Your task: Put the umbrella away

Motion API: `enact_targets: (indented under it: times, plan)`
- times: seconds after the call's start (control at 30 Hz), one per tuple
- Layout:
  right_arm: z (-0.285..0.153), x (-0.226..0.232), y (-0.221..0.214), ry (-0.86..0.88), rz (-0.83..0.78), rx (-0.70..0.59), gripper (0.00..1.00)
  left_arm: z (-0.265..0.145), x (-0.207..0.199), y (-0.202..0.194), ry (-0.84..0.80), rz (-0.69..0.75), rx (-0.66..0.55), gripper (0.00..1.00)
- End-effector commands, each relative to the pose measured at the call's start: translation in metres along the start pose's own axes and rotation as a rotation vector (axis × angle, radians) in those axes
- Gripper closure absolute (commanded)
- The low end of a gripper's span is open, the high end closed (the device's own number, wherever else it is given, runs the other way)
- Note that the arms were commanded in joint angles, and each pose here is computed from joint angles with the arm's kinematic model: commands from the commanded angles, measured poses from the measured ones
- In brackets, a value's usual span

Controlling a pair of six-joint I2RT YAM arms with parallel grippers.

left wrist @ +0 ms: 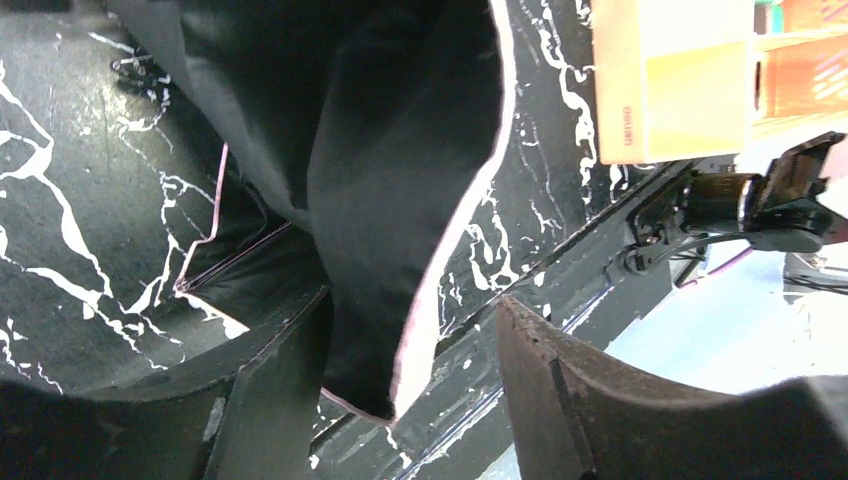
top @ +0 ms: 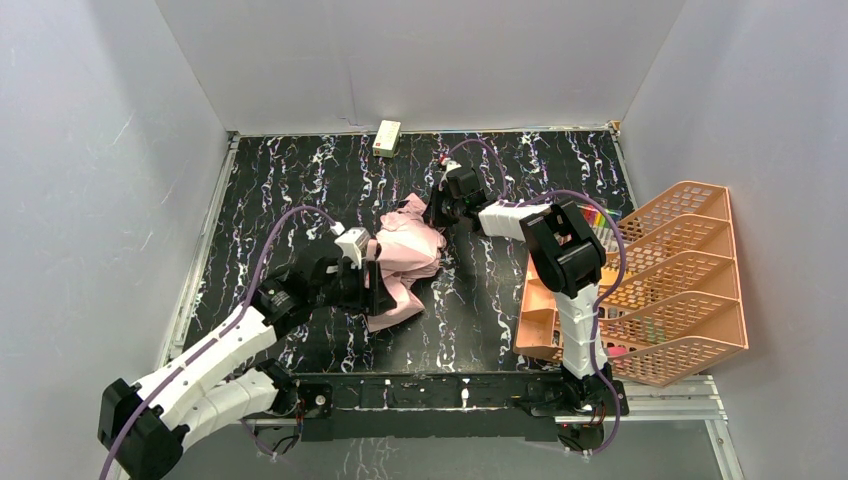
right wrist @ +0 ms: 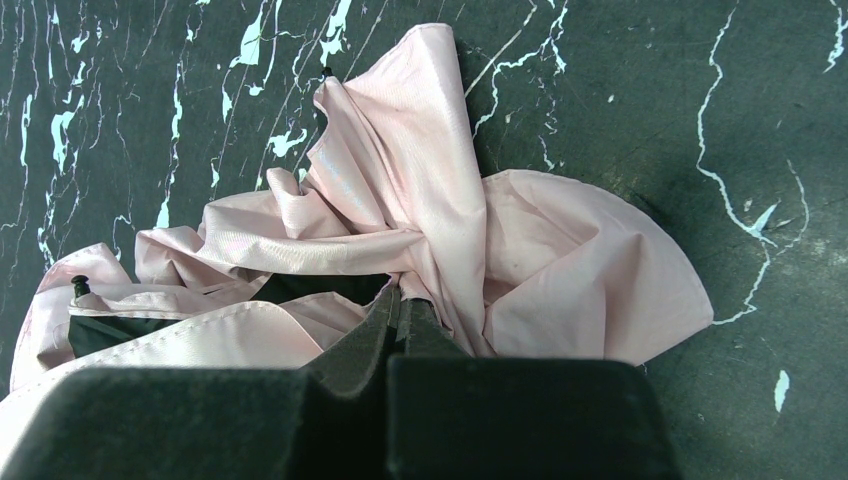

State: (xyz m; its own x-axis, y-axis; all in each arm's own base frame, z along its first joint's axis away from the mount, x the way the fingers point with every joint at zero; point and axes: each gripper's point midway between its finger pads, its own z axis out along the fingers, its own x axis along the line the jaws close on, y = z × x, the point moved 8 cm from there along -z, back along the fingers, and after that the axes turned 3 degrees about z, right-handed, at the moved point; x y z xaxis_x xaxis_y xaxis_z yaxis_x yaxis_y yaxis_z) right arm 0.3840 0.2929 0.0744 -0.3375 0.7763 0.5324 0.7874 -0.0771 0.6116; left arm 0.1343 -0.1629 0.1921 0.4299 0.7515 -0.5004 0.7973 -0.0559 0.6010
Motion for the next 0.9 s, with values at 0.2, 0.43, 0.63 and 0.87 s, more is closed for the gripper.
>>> enact_targets:
  times: [0.2,0.43,0.63,0.87]
  plan:
    - [0.008,-0.02,-0.039,-0.068,0.019,0.161,1.0,-0.001,0.004,-0.006,0.066,-0.015,-0.059,0.71]
    - [0.009,-0.022,-0.041,-0.072,0.019,0.169,1.0,-0.014,-0.013,0.004,-0.036,0.035,-0.139,0.95]
    - [0.011,-0.023,-0.044,-0.073,0.022,0.177,1.0,-0.029,-0.047,0.037,-0.204,0.153,-0.207,1.0]
    - [0.011,-0.021,-0.044,-0.039,-0.002,0.195,1.0,-0.032,-0.088,0.09,-0.323,0.304,-0.234,1.0]
